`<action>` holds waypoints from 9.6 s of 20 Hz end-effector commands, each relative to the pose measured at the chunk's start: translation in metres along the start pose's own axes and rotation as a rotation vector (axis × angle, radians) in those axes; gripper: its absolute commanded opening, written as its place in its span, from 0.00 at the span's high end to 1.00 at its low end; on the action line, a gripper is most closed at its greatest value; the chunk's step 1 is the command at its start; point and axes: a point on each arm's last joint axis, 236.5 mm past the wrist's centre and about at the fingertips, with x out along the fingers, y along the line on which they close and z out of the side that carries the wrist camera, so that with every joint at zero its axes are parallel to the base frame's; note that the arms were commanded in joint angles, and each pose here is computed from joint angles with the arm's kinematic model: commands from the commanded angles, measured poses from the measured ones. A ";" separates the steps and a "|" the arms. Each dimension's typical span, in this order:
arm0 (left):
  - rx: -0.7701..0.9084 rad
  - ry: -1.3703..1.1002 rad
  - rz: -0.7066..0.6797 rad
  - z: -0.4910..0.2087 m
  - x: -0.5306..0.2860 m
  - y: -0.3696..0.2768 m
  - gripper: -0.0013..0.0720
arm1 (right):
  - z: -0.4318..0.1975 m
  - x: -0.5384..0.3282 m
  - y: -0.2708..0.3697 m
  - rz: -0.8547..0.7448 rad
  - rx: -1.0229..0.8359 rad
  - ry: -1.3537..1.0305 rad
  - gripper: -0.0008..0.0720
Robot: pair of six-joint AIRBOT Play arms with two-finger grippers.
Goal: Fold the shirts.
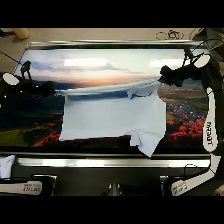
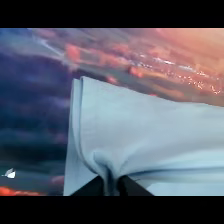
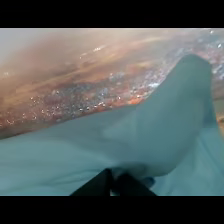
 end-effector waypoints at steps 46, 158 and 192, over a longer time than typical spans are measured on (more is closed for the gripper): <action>0.502 -1.133 -0.136 -0.010 -0.487 -0.185 0.95 | -0.020 -0.468 0.168 -0.146 -0.689 -1.126 0.97; -0.180 0.132 -0.098 -0.029 0.063 0.024 0.06 | -0.092 0.043 -0.069 -0.148 -0.009 -0.004 0.02; -0.020 0.140 -0.680 -0.159 0.110 -0.311 0.95 | -0.111 -0.127 0.128 0.312 -0.073 0.011 0.96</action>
